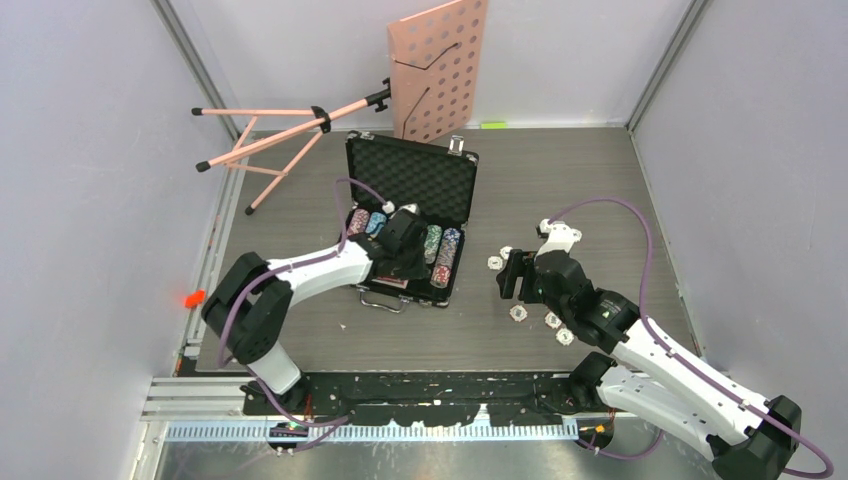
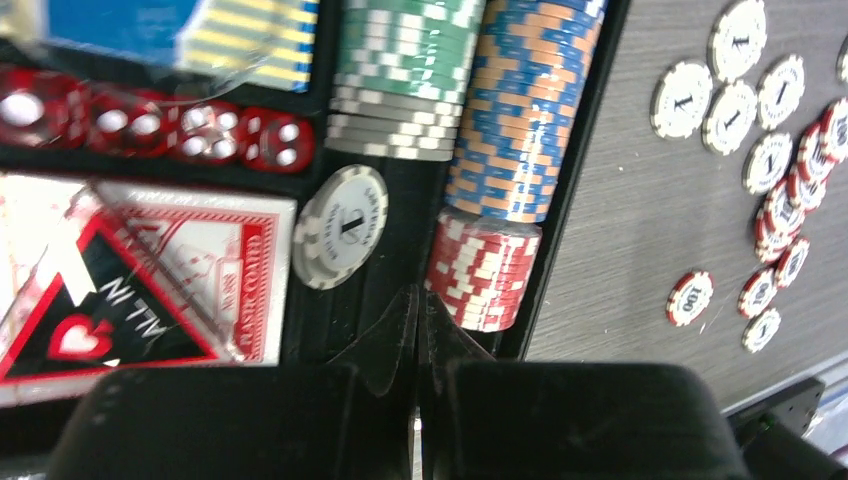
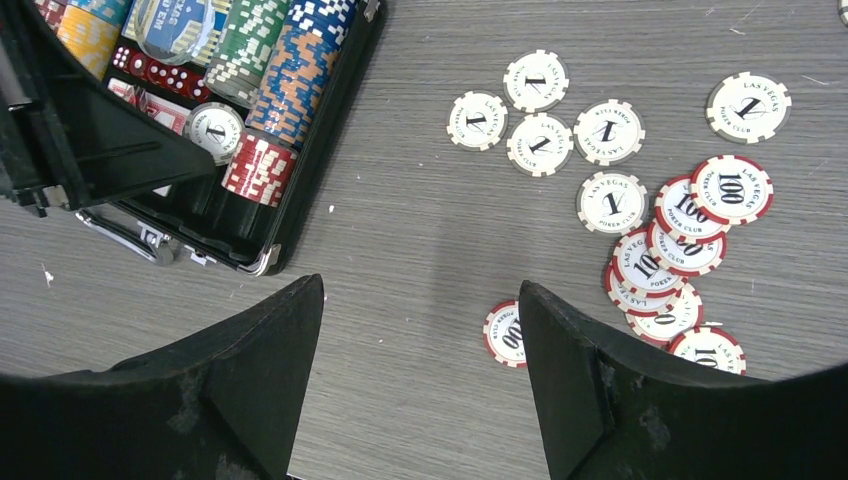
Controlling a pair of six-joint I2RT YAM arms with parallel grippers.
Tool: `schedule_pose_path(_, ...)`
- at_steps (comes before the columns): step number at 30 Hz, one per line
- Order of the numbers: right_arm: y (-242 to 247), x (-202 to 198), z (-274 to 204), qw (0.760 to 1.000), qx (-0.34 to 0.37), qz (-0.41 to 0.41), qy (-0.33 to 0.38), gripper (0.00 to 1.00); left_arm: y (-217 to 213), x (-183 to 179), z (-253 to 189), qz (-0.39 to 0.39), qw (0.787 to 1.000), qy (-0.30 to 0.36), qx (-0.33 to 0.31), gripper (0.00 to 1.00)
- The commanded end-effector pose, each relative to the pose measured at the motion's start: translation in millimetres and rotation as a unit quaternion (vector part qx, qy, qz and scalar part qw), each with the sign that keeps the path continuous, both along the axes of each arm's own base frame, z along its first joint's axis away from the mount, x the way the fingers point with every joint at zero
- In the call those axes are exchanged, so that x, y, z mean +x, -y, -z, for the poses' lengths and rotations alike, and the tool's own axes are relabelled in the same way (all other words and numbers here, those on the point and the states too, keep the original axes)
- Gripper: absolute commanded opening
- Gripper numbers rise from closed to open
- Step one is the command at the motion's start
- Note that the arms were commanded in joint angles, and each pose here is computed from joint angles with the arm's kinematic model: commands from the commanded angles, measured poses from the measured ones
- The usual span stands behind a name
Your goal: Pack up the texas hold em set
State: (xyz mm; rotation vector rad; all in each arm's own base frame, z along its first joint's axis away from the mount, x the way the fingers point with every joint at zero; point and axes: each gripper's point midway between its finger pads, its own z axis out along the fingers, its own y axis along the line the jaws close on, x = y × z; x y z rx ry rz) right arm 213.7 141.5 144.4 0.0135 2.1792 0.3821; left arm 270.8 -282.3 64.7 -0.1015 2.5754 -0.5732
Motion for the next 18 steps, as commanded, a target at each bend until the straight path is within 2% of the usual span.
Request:
schedule_pose_path(1,-2.2,2.7,-14.3,1.000,0.024,0.007,0.016,0.77,17.0,4.3,-11.0,0.067,0.998,0.009,-0.001,0.00)
schedule_pose_path(8,-0.3,2.6,-13.4,1.000,0.019,0.008,0.016,0.77,3.4,6.0,-3.9,0.050,0.998,0.012,0.048,0.00)
schedule_pose_path(13,-1.6,3.7,-11.8,1.000,0.016,0.007,0.014,0.77,-13.5,2.2,-7.2,0.047,0.991,0.035,0.123,0.00)
schedule_pose_path(18,-1.9,3.4,-9.3,1.000,0.017,0.007,0.011,0.77,-22.7,0.0,-1.7,0.039,0.988,0.042,0.141,0.00)
